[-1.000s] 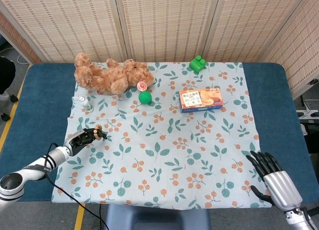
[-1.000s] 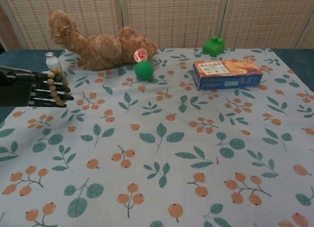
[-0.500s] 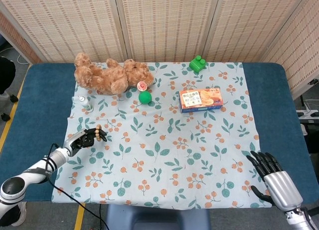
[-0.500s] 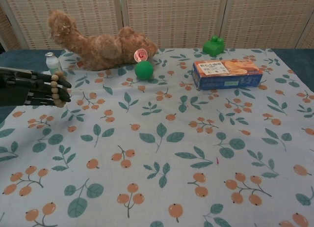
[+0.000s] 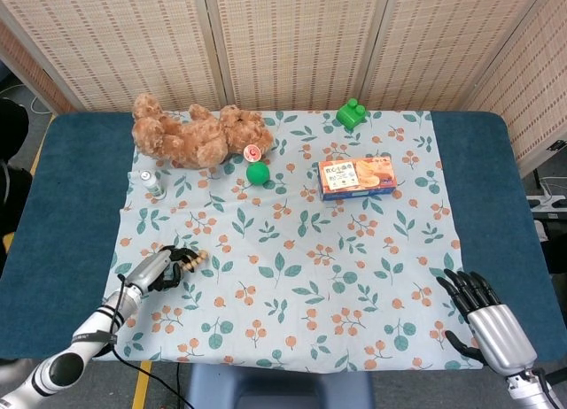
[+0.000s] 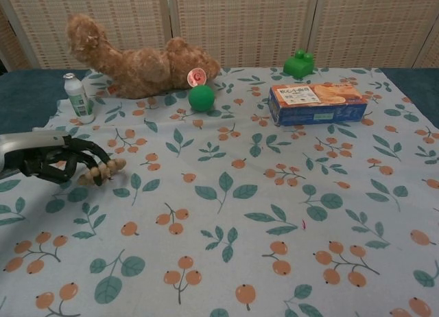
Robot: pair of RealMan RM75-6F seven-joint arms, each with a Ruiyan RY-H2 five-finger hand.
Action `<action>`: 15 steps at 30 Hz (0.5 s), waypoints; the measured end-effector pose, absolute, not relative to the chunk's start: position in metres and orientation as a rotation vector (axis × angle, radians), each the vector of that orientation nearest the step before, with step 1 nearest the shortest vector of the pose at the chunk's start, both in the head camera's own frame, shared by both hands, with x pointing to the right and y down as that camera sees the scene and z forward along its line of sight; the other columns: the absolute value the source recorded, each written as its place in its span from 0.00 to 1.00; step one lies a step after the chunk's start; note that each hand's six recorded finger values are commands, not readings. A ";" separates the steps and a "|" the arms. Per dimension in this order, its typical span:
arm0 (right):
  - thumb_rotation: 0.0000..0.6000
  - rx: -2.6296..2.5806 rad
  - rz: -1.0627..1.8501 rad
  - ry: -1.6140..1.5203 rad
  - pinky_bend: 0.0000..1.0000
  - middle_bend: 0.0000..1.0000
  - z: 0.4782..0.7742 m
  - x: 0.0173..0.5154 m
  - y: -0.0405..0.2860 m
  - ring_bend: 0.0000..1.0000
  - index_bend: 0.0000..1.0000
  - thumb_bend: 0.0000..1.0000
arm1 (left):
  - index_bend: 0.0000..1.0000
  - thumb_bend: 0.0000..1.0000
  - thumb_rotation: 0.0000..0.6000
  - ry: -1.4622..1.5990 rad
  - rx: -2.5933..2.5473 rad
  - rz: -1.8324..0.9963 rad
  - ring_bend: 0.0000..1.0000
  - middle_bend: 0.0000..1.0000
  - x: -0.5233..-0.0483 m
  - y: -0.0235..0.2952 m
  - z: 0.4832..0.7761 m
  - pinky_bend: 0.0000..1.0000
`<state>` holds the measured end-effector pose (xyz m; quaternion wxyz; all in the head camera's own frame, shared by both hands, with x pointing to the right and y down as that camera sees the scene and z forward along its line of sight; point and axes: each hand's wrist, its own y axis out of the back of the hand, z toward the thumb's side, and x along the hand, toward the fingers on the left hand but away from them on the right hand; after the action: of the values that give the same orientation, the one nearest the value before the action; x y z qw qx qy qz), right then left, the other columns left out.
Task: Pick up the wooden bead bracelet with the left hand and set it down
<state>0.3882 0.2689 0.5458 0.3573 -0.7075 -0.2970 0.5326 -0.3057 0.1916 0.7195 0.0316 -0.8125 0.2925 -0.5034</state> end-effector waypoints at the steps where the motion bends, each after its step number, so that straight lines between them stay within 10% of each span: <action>1: 1.00 -1.826 1.374 -0.767 0.00 0.00 0.546 0.388 0.269 0.00 0.00 0.22 | 0.08 0.83 1.00 0.877 -2.476 -1.548 0.15 0.27 -0.304 0.195 0.721 0.00; 5: 1.00 -1.823 1.373 -0.772 0.00 0.00 0.544 0.389 0.269 0.00 0.00 0.22 | 0.00 0.60 1.00 0.790 -2.353 -1.515 0.14 0.18 -0.296 0.206 0.723 0.00; 15: 1.00 -1.821 1.362 -0.766 0.00 0.00 0.544 0.387 0.270 0.00 0.00 0.22 | 0.00 0.53 0.99 0.908 -2.116 -1.251 0.05 0.05 -0.294 0.194 0.688 0.03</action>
<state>0.3873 0.2698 0.5436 0.3624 -0.7073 -0.2976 0.5289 -0.2943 0.1939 0.6880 0.2575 -0.7803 0.3348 -0.4613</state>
